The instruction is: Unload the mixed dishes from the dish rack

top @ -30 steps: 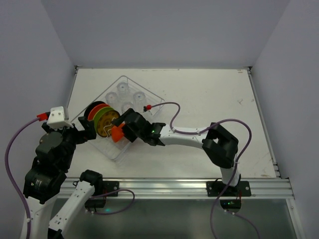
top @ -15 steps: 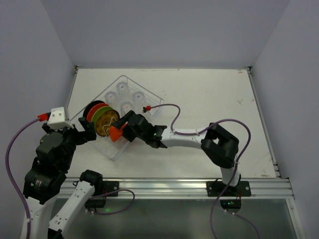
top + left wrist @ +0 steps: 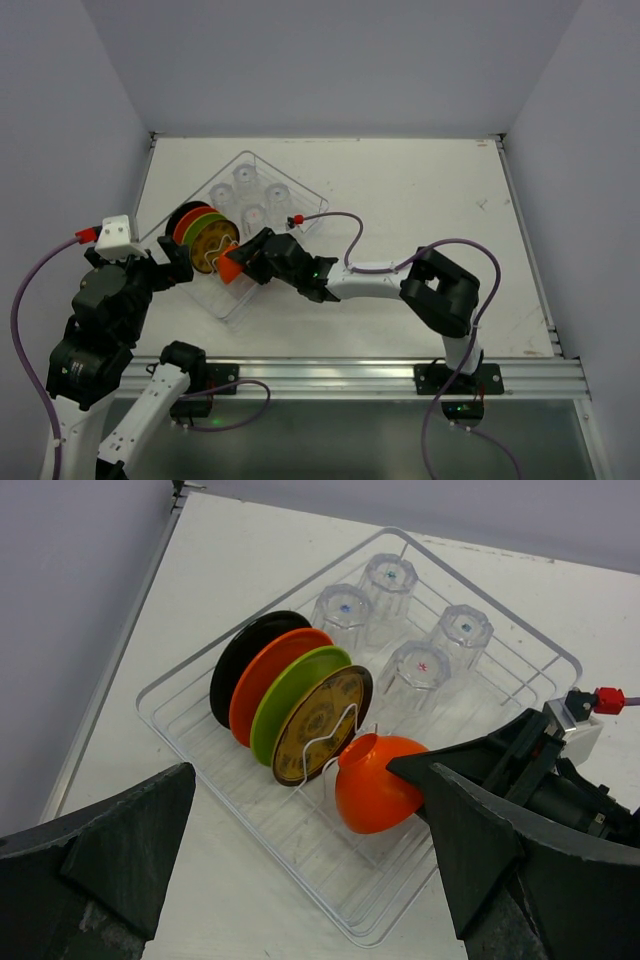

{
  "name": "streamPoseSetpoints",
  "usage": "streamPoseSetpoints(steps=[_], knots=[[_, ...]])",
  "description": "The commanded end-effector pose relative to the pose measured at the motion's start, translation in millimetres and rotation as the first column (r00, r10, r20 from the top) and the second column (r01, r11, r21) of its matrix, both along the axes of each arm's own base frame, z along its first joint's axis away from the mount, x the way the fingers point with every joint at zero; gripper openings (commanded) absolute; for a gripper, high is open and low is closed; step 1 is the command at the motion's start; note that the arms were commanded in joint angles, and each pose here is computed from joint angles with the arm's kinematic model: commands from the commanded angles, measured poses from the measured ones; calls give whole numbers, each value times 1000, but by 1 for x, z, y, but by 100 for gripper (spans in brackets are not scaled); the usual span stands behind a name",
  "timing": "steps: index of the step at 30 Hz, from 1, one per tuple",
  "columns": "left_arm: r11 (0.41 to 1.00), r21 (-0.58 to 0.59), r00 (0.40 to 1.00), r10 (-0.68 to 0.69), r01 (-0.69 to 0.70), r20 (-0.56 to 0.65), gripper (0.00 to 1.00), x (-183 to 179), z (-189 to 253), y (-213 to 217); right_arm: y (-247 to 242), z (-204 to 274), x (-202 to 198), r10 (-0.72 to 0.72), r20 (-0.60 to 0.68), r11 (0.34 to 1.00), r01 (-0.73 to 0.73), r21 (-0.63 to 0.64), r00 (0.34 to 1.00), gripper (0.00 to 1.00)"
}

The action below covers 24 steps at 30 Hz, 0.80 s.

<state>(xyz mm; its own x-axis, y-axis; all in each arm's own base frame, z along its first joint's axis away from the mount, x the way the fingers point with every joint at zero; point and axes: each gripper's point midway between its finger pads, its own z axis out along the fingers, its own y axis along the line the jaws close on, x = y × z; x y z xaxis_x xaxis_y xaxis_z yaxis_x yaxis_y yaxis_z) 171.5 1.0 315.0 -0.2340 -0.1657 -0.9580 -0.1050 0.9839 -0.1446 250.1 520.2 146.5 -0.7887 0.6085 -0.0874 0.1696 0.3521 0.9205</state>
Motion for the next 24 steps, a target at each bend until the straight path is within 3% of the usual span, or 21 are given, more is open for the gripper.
streamPoseSetpoints(steps=[1,9,14,24], knots=[[999,12,999,-36,35,19,100,-3,9,-3,-5,28,11,-20,90,999,15,52,996,51],[999,7,999,-44,44,17,100,-3,9,-5,-1,33,9,24,139,993,-40,114,990,50],[999,8,999,-44,44,12,100,-4,7,-5,-1,25,7,32,135,993,-47,108,990,40],[999,-1,999,-49,49,12,100,-3,4,-7,-2,24,6,37,157,986,-62,153,987,33]])
